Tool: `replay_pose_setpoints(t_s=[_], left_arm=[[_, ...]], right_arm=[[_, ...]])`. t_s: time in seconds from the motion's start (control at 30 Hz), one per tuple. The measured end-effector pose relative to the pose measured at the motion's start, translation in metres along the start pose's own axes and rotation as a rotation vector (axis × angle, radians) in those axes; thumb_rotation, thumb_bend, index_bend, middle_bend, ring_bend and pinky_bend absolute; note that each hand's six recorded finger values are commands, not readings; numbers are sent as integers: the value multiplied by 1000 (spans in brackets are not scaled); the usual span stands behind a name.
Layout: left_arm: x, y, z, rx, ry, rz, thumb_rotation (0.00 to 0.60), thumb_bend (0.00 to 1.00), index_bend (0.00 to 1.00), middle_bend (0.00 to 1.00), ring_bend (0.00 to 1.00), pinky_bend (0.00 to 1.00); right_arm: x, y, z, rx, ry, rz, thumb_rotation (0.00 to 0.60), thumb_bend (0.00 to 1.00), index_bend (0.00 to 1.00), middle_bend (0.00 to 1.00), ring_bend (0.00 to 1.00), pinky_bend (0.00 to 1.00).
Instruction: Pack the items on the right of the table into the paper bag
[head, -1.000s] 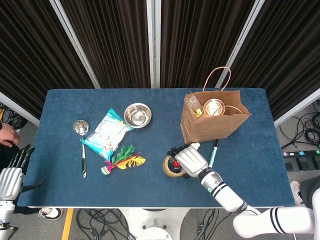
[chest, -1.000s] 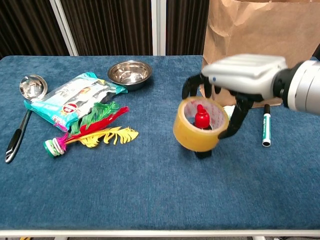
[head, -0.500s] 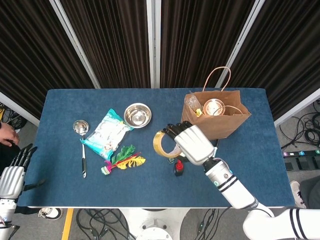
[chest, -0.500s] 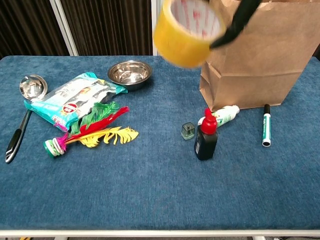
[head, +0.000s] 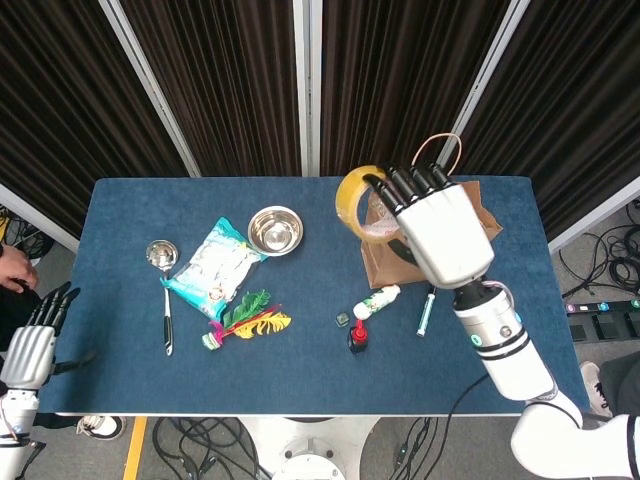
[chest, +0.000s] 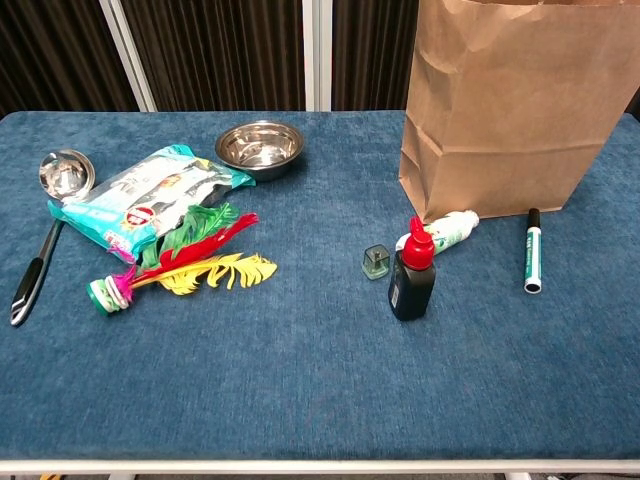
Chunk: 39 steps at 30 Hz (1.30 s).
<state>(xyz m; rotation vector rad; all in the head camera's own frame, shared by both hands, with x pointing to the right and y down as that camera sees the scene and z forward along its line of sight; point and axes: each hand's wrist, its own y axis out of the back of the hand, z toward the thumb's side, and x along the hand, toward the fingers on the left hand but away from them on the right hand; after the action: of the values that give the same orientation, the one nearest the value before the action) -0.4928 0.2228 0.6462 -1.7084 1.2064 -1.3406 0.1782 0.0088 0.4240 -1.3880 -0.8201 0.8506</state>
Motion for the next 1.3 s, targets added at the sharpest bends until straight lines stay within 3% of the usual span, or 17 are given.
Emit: replay_pose_setpoints(t_s=[0.3, 0.57, 0.87, 1.07, 1.3], left_arm=[[-2, 0, 3, -4, -10, -2, 600, 170, 123, 122, 24, 147], [-7, 2, 3, -4, -11, -1, 600, 169, 123, 123, 24, 147], [-5, 1, 4, 1, -9, -5, 600, 169, 123, 122, 24, 147], [-5, 2, 3, 1, -6, -6, 600, 170, 124, 122, 24, 147], [-10, 4, 3, 0, -6, -3, 600, 169, 123, 122, 24, 147]], right_arm=[[-6, -7, -63, 128, -168, -16, 600, 0, 371, 408, 362, 333], [1, -42, -104, 133, -296, 79, 600, 0, 373, 407, 363, 333], [14, -87, -111, 64, -322, 202, 600, 0, 342, 377, 358, 317], [19, -98, -111, 31, -320, 247, 600, 0, 287, 361, 300, 284], [23, -102, -113, 0, -331, 287, 600, 0, 215, 262, 196, 207]])
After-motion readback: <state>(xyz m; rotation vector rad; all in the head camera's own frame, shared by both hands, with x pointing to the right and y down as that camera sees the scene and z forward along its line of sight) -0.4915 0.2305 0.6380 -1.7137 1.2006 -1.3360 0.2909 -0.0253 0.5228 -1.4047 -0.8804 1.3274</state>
